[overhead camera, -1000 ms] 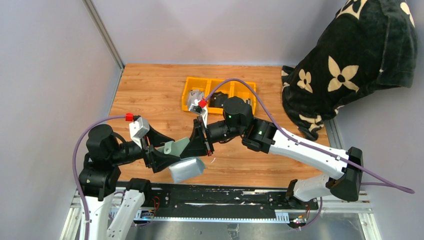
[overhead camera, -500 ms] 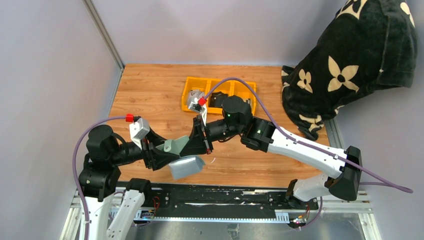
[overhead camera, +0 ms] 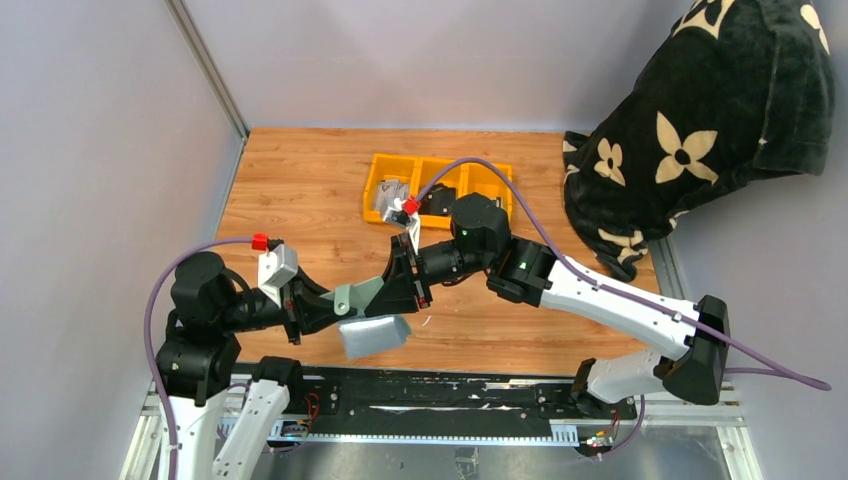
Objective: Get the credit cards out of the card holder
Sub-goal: Open the card holder at the center of the board.
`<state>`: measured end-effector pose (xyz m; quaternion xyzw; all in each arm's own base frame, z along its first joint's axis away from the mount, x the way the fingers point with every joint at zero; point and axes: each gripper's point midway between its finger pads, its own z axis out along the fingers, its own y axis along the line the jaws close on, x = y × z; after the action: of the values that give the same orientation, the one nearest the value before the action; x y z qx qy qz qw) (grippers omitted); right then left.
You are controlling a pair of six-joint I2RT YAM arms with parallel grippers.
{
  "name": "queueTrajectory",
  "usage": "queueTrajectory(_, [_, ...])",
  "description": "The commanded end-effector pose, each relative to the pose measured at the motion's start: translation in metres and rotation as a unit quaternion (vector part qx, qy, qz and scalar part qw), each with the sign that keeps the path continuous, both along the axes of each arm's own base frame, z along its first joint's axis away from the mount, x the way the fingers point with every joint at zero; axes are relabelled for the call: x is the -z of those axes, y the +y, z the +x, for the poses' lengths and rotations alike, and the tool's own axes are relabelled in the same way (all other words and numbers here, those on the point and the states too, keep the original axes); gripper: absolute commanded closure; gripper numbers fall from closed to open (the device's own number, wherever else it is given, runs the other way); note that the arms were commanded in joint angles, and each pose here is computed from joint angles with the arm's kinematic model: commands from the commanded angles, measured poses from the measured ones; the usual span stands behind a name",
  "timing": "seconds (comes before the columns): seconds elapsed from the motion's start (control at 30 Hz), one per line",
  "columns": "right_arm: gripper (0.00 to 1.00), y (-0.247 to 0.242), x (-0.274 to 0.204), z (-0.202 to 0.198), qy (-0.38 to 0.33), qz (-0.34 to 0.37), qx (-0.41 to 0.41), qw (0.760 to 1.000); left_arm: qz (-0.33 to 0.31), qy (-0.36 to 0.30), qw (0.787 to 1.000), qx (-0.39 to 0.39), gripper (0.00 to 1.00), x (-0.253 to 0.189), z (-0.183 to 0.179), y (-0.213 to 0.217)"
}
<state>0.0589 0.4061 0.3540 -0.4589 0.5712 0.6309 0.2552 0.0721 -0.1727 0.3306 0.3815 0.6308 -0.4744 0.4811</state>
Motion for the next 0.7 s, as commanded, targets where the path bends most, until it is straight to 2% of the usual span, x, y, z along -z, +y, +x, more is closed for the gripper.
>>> queueTrajectory(0.0, [0.71,-0.016,-0.012,-0.018,-0.009,0.031,-0.042,0.999,0.003,-0.009,0.999,-0.038,1.00,-0.009,0.014,0.003])
queueTrajectory(0.07, [0.64,-0.020,-0.009,-0.022,-0.008,0.037,-0.049,0.998,-0.004,0.006,0.999,-0.041,1.00,-0.013,0.016,0.002])
queueTrajectory(0.23, [0.53,-0.036,-0.002,-0.032,-0.008,0.053,-0.054,0.997,-0.032,0.039,0.997,-0.055,1.00,-0.021,0.027,0.000])
queueTrajectory(0.4, [0.47,-0.050,0.002,-0.036,-0.017,0.068,-0.038,0.997,-0.066,0.065,0.993,-0.078,1.00,-0.027,0.041,-0.002])
queueTrajectory(0.67, [0.41,-0.056,0.015,-0.032,-0.031,0.065,-0.011,0.997,-0.072,0.085,0.991,-0.070,1.00,-0.029,0.041,-0.004])
